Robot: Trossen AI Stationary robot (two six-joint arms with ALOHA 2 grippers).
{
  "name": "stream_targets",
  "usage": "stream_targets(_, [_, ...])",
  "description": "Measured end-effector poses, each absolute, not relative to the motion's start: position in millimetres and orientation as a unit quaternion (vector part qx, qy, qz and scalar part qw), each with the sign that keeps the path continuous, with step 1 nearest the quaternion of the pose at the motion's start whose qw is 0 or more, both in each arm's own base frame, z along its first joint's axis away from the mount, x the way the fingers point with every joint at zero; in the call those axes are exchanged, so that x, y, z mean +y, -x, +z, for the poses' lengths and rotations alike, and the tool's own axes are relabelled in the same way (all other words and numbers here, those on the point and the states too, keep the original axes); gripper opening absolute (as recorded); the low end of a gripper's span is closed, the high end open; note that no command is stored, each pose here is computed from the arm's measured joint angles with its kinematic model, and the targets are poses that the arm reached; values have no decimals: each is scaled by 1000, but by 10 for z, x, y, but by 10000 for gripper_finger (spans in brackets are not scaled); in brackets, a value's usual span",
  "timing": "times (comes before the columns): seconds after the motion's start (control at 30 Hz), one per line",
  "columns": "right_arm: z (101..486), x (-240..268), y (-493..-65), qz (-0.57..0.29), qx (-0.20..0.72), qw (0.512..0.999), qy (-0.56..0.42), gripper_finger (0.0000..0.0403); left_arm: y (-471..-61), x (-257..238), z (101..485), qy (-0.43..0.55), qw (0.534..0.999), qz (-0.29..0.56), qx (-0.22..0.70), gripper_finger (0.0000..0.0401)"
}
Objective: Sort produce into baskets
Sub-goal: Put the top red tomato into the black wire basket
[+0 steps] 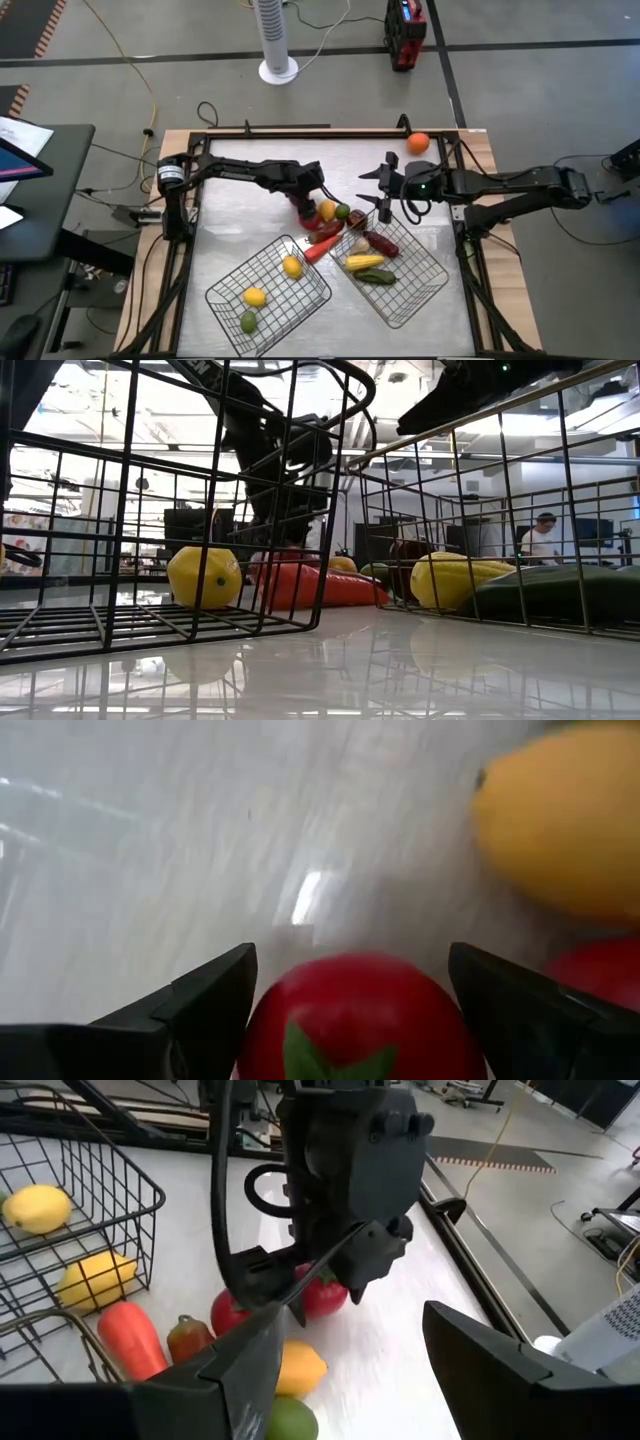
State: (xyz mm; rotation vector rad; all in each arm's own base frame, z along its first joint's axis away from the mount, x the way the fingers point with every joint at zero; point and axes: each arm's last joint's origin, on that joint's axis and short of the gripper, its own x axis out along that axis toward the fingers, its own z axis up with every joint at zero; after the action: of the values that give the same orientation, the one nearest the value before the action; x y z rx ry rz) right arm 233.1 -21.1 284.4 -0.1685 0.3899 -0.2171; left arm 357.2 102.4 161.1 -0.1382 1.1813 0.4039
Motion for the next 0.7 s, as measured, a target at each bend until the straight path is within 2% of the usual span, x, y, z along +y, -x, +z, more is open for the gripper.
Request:
stream_targets(0.17, [2848, -211, -2328, -108, 192, 972, 83, 268, -3539, 1018, 1600, 56, 799, 182, 570, 303])
stream_targets(0.43, [2846, -211, -2331, -108, 192, 972, 83, 268, -3504, 1007, 1591, 44, 790, 169, 588, 234])
stream_targets(0.53, [2850, -211, -2332, -108, 190, 972, 83, 268, -3480, 999, 1596, 40, 779, 160, 606, 216])
stream_targets(0.7, [2860, -211, -2336, -109, 185, 973, 83, 268, -3540, 1011, 1685, 33, 788, 157, 595, 194])
